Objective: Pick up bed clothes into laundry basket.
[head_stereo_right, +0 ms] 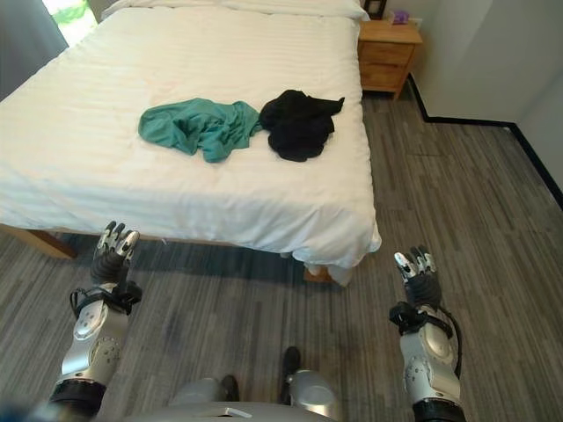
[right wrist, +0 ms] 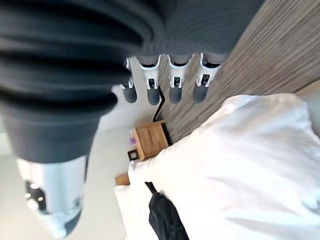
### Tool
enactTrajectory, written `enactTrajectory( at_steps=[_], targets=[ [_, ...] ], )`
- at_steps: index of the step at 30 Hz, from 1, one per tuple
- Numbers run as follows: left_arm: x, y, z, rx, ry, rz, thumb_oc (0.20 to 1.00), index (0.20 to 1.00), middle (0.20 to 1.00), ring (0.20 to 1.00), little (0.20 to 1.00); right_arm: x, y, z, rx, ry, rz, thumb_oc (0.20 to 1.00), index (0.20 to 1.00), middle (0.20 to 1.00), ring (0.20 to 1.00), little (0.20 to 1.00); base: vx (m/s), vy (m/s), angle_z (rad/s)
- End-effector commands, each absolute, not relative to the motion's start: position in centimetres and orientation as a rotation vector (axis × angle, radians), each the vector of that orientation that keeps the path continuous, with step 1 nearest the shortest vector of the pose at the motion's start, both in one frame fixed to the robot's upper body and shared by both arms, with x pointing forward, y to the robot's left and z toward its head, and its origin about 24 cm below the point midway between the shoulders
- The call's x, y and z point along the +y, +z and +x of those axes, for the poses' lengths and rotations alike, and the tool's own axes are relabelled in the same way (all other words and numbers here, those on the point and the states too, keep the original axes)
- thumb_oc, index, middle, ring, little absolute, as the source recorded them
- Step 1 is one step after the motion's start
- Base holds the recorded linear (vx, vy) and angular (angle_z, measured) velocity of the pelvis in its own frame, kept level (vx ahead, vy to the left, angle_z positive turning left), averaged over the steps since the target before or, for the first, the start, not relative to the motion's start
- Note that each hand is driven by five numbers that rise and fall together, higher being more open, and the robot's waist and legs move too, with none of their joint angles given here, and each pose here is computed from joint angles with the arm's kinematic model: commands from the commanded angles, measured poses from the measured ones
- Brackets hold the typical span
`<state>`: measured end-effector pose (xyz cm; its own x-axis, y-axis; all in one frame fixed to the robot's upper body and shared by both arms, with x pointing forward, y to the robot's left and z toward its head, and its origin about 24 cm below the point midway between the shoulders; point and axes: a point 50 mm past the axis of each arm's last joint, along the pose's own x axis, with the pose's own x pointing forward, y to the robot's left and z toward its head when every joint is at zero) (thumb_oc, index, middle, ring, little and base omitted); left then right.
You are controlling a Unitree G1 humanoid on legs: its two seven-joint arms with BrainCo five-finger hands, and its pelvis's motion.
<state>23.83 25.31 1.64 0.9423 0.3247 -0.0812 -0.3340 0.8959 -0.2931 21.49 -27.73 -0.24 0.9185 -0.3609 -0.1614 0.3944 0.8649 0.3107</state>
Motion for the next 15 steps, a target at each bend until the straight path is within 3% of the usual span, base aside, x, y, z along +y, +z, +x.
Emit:
enactTrajectory(
  at_steps=[1, 8, 15],
  targets=[
    [25.3, 4.5, 24.9, -0.105, 0.292, -0.294, 1.000, 1.000, 1.000, 1.000, 1.000, -28.9, 1.8, 22.0, 0.003, -0.394, 0.316, 1.000, 1.000, 1.000, 1.000, 1.000, 0.19, 0.052, -0.08],
    [25.0, 3.9, 24.7, -0.082, 0.287, -0.294, 1.000, 1.000, 1.000, 1.000, 1.000, -29.6, 1.6, 21.4, 0.010, -0.437, 0.304, 1.000, 1.000, 1.000, 1.000, 1.000, 0.23, 0.156, -0.24],
    [25.9, 5.1, 24.9, -0.121, 0.299, -0.247, 1.000, 1.000, 1.000, 1.000, 1.000, -28.6, 1.2, 21.7, 0.001, -0.461, 0.357, 1.000, 1.000, 1.000, 1.000, 1.000, 0.21, 0.338, -0.56]
  ],
)
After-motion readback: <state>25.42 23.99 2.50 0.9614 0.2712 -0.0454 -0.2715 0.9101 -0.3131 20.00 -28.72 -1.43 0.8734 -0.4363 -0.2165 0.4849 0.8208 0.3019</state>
